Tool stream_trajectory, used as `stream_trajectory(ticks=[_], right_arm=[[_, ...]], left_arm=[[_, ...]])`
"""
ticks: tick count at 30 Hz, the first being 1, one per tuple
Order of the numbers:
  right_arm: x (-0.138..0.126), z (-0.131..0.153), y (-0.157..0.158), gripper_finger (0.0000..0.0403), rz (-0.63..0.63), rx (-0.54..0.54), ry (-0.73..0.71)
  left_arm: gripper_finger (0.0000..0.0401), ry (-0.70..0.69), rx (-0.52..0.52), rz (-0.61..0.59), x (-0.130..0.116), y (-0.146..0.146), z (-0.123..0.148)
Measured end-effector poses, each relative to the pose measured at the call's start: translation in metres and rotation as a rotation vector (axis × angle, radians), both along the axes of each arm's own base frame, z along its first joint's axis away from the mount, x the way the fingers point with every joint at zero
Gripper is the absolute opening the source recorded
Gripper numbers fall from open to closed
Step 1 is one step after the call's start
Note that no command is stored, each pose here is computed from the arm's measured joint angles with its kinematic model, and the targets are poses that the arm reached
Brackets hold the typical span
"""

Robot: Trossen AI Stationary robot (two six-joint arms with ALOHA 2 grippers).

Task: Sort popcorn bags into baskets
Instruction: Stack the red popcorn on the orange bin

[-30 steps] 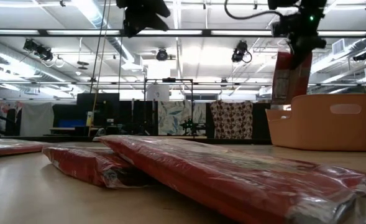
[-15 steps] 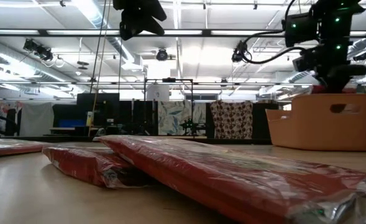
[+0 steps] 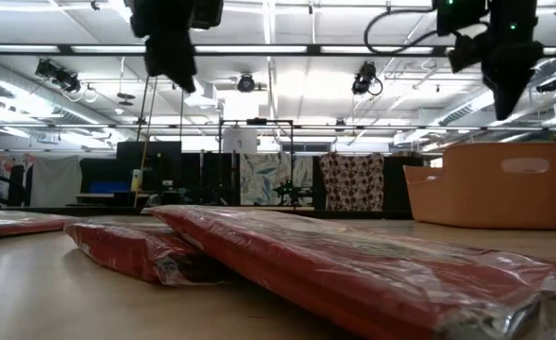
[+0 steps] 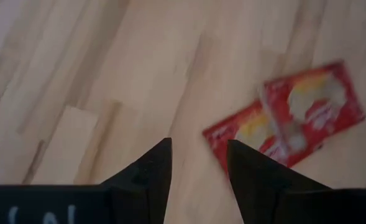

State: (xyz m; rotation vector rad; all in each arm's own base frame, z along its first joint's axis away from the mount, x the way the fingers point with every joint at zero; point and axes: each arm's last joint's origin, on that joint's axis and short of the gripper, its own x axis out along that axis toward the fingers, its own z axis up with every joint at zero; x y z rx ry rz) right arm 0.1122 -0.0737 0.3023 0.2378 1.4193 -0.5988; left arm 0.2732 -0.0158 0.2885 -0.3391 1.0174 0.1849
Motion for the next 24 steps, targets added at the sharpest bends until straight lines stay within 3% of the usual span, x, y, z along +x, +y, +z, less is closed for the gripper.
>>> stream_trajectory(ticks=[4,11,14,19,21,24], right_arm=[[0.002,0.009,-0.004,0.0154,-0.001,-0.112,-0.041],[0.013,0.014,-0.004,0.0154,0.041,-0.030,-0.215],[0.019,0.016,-0.004,0.0154,0.062,-0.035,-0.275],[0.026,0.019,-0.003,0.0154,0.063,-0.059,-0.347],[0.029,0.019,-0.002,0.0154,0.068,-0.064,-0.366],[0.032,0.021,-0.001,0.0154,0.084,-0.074,-0.390]], left_arm=[[0.0157,0.072,-0.006,-0.026,-0.006,-0.003,-0.022],[0.0157,0.271,-0.210,0.026,-0.029,-0.019,-0.072],[0.0157,0.339,-0.260,0.154,-0.038,-0.025,-0.086],[0.0157,0.455,-0.351,0.529,-0.052,-0.029,-0.100],[0.0157,0.524,-0.364,0.586,-0.058,-0.032,-0.101],[0.0157,0.578,-0.368,0.558,-0.065,-0.042,-0.101]])
